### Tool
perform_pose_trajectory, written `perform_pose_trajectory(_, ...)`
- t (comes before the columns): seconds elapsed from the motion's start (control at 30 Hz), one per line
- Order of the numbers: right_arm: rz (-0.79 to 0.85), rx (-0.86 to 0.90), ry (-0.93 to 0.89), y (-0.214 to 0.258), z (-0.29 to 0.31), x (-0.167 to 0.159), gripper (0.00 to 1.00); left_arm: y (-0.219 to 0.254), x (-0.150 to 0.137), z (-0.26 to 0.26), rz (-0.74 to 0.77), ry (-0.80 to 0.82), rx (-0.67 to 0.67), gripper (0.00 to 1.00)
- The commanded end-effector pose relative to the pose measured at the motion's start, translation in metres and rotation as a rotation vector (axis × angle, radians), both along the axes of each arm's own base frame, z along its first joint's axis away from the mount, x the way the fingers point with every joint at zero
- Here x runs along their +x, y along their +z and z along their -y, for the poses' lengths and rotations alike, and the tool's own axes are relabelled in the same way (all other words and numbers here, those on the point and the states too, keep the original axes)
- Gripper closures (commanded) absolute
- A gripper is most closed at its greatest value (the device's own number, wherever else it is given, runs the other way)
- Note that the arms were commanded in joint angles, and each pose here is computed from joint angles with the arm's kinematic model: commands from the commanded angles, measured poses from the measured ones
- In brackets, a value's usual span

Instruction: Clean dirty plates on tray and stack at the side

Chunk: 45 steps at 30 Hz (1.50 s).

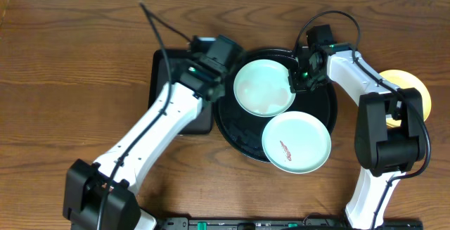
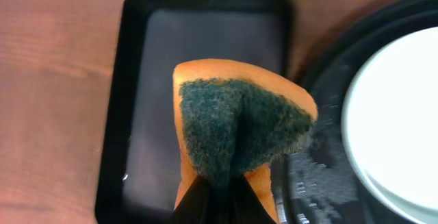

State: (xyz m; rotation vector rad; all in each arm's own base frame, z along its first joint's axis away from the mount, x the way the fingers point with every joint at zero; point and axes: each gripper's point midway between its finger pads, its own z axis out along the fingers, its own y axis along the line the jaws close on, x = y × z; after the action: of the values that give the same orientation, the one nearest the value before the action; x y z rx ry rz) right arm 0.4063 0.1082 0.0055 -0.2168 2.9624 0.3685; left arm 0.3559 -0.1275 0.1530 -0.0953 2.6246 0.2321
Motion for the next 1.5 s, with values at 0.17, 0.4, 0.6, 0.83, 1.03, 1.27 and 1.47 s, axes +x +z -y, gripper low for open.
perform_pose_trajectory(0.17,-0.041,-0.055,0.010,-0.016,0.008,-0.011,0.99,-0.089,-0.028,-0.042,-0.227,0.144,-0.126,0.92)
perform_pose_trajectory(0.4,-0.036,-0.054,0.010,-0.015,0.007,-0.009,0.99,-0.097,-0.022,-0.053,-0.232,0.122,-0.207,0.83)
perform_pose_trajectory(0.6,0.001,-0.047,0.008,-0.014,0.006,0.000,0.96,-0.041,-0.019,-0.054,-0.151,0.099,-0.293,0.52)
perform_pose_trajectory(0.83,0.063,0.158,0.058,0.023,-0.026,0.011,0.99,0.026,-0.043,-0.064,0.005,0.084,-0.335,0.26)
perform_pose_trajectory(1.03,0.243,0.129,0.083,0.088,-0.033,0.025,0.99,0.066,-0.070,-0.070,0.105,0.067,-0.362,0.19)
perform_pose_trajectory(1.27,0.515,0.083,0.182,0.168,-0.081,0.023,0.99,0.085,-0.079,-0.072,0.172,0.055,-0.380,0.18)
perform_pose_trajectory(1.47,0.667,0.027,0.263,0.179,-0.142,0.025,0.99,0.084,-0.078,-0.072,0.168,0.056,-0.379,0.17)
